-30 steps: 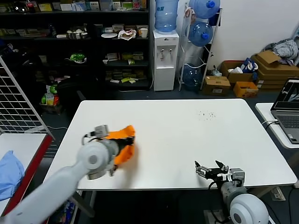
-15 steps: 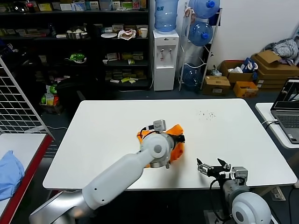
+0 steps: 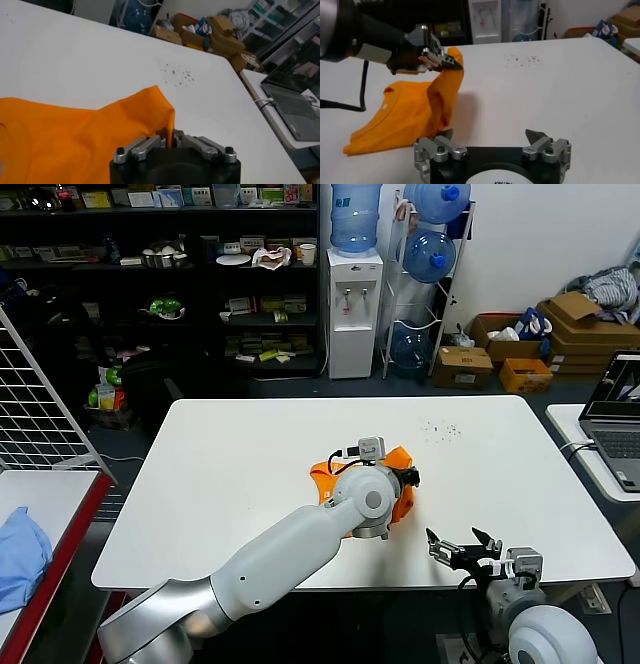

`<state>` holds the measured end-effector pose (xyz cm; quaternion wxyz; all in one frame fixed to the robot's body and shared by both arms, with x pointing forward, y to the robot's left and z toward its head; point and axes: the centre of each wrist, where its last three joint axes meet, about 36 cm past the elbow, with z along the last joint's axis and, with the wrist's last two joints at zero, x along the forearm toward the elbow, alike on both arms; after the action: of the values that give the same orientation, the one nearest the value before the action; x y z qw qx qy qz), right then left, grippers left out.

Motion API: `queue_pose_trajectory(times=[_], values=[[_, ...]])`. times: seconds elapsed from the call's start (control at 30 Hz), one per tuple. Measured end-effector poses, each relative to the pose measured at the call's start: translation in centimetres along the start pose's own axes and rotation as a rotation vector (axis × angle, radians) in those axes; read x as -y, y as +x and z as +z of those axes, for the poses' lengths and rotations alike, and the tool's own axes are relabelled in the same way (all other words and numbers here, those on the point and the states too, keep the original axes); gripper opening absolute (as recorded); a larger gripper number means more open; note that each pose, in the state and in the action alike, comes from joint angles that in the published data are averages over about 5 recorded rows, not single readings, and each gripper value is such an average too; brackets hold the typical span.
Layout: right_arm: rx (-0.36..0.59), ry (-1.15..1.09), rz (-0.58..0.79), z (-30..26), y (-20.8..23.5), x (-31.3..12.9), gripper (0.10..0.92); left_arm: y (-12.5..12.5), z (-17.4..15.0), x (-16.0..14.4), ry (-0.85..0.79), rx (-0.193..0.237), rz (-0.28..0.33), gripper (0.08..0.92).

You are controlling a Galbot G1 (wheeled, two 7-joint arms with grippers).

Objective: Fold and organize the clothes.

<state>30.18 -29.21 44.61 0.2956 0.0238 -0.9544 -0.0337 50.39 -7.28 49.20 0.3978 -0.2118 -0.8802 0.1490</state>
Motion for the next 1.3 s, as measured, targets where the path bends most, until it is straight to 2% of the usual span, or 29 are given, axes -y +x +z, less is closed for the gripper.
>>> queue_pose_trajectory(times=[0.3,0.4,0.5,0.57,0.63,0.83,0.93,1.0,1.07,1.13,1.23,1.3], values=[[0.010,0.024,0.004,0.0,0.6,0.8,0.921,0.9,0.0,-0.1,-0.028,0.029,0.006,0.451],[0.040,0.038,0.001,-0.1,0.6,1.3,0.921,2.0,0.0,-1.4,-0.038,0.061,0.009,0.538],[0.088,0.055,-0.001,-0.3,0.5,2.1,0.921,3.6,0.2,-4.1,-0.038,0.114,0.008,0.625],[0.128,0.069,-0.003,-0.2,0.4,2.8,0.921,4.8,0.6,-7.0,-0.034,0.166,0.005,0.677],[0.174,0.082,-0.004,-0.1,0.2,3.6,0.921,6.3,1.5,-10.4,-0.028,0.240,-0.002,0.737],[0.319,0.115,-0.013,1.7,0.1,5.7,0.921,11.1,6.5,-20.4,-0.046,0.545,-0.043,0.893],[0.387,0.115,-0.026,3.0,0.6,6.2,0.921,13.8,9.8,-23.8,-0.093,0.686,-0.072,0.917],[0.427,0.112,-0.034,4.0,1.1,6.4,0.921,15.7,12.0,-25.1,-0.139,0.761,-0.089,0.920],[0.463,0.111,-0.037,5.1,1.7,6.4,0.921,17.5,14.3,-25.8,-0.189,0.815,-0.102,0.921],[0.495,0.114,-0.037,6.1,2.3,6.3,0.921,19.2,16.5,-25.8,-0.235,0.849,-0.112,0.921],[0.532,0.123,-0.030,7.7,3.3,6.1,0.921,21.4,19.5,-25.5,-0.289,0.872,-0.137,0.921],[0.547,0.131,-0.021,8.7,3.9,5.9,0.921,22.6,21.4,-25.3,-0.311,0.870,-0.159,0.921]])
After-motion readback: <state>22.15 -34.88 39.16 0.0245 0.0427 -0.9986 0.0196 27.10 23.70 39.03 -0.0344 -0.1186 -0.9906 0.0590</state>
